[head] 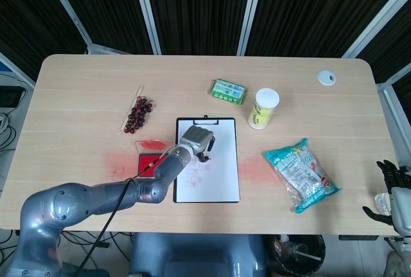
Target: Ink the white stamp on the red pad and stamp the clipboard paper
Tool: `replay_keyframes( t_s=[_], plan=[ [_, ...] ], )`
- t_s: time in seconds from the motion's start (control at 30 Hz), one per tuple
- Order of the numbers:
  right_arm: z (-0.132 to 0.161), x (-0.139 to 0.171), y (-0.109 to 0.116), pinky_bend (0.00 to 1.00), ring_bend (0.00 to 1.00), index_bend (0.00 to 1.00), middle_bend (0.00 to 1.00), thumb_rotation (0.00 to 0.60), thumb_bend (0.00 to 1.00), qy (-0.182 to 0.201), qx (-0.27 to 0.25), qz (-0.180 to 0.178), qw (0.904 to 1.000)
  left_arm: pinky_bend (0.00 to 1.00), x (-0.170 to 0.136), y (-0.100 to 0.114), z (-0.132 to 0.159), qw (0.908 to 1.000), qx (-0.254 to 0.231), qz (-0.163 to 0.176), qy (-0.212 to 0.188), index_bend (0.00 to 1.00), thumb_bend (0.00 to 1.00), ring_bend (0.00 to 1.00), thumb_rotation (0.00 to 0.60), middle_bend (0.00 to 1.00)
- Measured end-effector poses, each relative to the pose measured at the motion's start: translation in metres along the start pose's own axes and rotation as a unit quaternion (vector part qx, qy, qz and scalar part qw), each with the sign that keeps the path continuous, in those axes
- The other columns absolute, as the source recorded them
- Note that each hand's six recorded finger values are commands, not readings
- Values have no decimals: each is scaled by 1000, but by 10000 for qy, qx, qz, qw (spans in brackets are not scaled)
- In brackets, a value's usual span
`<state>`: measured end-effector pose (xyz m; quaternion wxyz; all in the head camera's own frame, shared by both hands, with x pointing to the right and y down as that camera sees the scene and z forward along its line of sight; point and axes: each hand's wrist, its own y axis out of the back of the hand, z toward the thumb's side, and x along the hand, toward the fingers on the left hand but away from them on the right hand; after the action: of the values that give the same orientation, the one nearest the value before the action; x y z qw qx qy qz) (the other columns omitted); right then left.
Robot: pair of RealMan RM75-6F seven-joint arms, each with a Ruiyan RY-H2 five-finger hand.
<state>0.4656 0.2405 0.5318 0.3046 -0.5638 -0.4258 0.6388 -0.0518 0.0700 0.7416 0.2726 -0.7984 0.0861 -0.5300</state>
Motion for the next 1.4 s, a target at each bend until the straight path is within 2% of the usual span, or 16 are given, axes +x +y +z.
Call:
replay_keyframes(
  t_s=[1.4],
  plan=[
    [-1, -1, 0, 165, 156, 129, 102, 600, 91, -46, -56, 12, 10000, 395, 6, -13, -8, 9994, 303, -48, 129, 619, 428, 354, 600, 612]
  ],
)
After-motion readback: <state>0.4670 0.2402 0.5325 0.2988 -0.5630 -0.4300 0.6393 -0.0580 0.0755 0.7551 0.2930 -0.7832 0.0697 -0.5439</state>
